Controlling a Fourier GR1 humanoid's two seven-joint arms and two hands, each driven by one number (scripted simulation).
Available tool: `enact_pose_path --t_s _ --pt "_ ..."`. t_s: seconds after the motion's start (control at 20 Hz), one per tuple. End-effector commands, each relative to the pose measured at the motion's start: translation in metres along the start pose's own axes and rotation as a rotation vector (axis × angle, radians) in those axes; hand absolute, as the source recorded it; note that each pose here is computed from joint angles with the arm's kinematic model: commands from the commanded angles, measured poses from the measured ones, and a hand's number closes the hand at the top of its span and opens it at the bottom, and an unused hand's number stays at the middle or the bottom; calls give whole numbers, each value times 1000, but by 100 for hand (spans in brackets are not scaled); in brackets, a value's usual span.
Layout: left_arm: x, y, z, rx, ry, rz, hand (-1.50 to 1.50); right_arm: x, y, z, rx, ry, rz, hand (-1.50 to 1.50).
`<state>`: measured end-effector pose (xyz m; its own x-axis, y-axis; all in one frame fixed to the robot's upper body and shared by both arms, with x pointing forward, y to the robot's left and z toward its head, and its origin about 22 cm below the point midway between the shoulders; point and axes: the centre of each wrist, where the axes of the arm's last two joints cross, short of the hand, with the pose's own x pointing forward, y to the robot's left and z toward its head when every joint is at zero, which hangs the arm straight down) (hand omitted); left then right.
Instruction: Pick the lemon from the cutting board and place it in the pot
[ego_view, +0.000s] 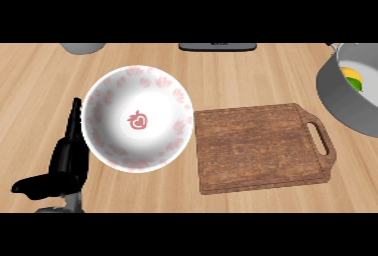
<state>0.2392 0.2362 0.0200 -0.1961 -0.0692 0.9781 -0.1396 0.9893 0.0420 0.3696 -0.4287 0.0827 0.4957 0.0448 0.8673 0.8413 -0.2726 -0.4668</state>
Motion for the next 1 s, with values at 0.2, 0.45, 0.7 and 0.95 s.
enact_pose_path --t_s 0.2,0.45,0.7,0.95 --pt "-9 2 3 -33 71 5 0 -39 -19 4 -98 -16 -149 -150" --pt "5 -7 -6 -32 69 9 0 -63 -45 17 -112 -40 -172 -150" --pt "-5 -7 16 -36 82 26 0 -83 -79 10 -137 -27 -154 -150" --pt "1 -21 2 -46 65 5 0 -94 -110 -4 -222 -21 -210 -150"
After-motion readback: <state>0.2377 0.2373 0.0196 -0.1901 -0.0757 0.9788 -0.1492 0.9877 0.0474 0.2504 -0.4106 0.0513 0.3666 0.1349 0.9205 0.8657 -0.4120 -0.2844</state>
